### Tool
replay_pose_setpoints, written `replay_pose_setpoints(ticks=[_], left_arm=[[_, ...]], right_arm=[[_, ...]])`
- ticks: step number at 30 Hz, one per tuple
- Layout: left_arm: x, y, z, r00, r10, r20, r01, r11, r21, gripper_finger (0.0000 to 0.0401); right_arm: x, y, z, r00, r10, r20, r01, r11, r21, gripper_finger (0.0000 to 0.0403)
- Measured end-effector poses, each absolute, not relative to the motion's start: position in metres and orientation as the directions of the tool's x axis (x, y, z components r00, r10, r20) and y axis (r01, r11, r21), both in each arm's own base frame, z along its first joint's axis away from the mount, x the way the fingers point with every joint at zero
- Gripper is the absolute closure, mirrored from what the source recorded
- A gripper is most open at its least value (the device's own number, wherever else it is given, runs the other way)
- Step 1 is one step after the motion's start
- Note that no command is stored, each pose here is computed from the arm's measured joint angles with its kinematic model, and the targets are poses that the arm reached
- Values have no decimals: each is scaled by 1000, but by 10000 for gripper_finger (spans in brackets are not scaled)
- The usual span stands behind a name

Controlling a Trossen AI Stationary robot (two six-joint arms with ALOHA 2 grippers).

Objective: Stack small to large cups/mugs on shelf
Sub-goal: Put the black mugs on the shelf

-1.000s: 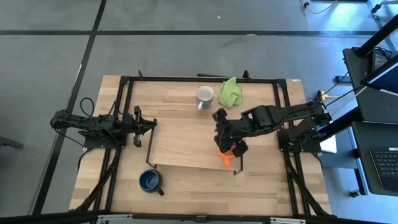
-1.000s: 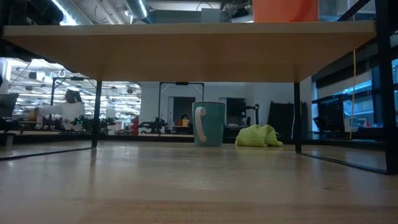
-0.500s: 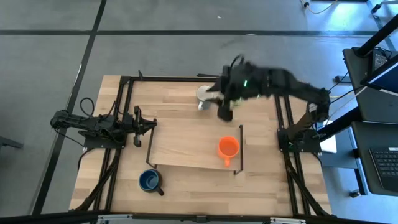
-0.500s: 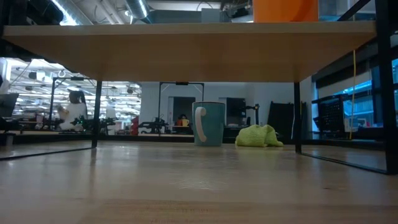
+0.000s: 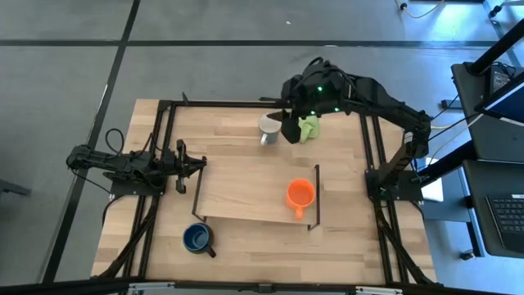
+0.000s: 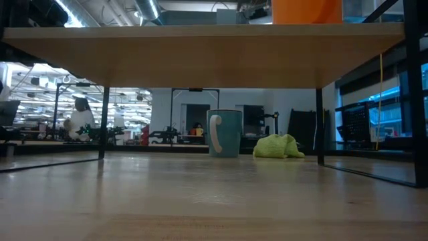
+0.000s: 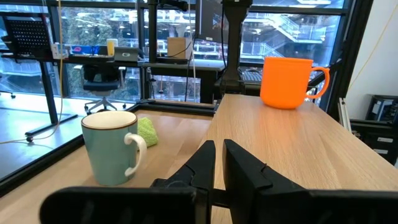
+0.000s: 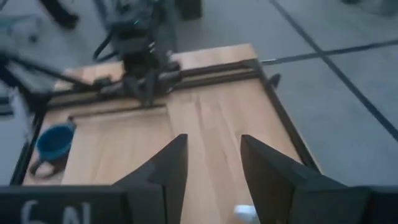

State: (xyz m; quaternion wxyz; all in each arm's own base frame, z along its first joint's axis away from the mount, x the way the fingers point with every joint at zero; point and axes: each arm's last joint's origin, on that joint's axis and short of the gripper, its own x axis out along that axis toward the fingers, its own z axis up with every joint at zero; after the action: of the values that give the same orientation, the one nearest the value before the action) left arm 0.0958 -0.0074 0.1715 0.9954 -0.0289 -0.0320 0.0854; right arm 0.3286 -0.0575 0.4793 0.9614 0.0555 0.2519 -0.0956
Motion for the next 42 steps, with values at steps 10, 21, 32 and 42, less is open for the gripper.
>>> replay_pose_setpoints(ticks=[10,21,32,42], left_arm=[[96,-7,172,983,174,62,-170,983,-63,376],[82,-3,225,902,257,348,-115,918,-380,376],[46,-6,355,956,-104,-274,8,944,-330,376],[75,-25,338,306,-184,-934,-131,964,-233,399]], right_arm=[[328,-61,480,844,-213,-491,343,919,191,254],[324,-58,483,850,-207,-485,346,913,217,254],[315,-56,470,763,-194,-616,382,905,188,254],[299,-47,463,628,-307,-715,491,869,58,254]])
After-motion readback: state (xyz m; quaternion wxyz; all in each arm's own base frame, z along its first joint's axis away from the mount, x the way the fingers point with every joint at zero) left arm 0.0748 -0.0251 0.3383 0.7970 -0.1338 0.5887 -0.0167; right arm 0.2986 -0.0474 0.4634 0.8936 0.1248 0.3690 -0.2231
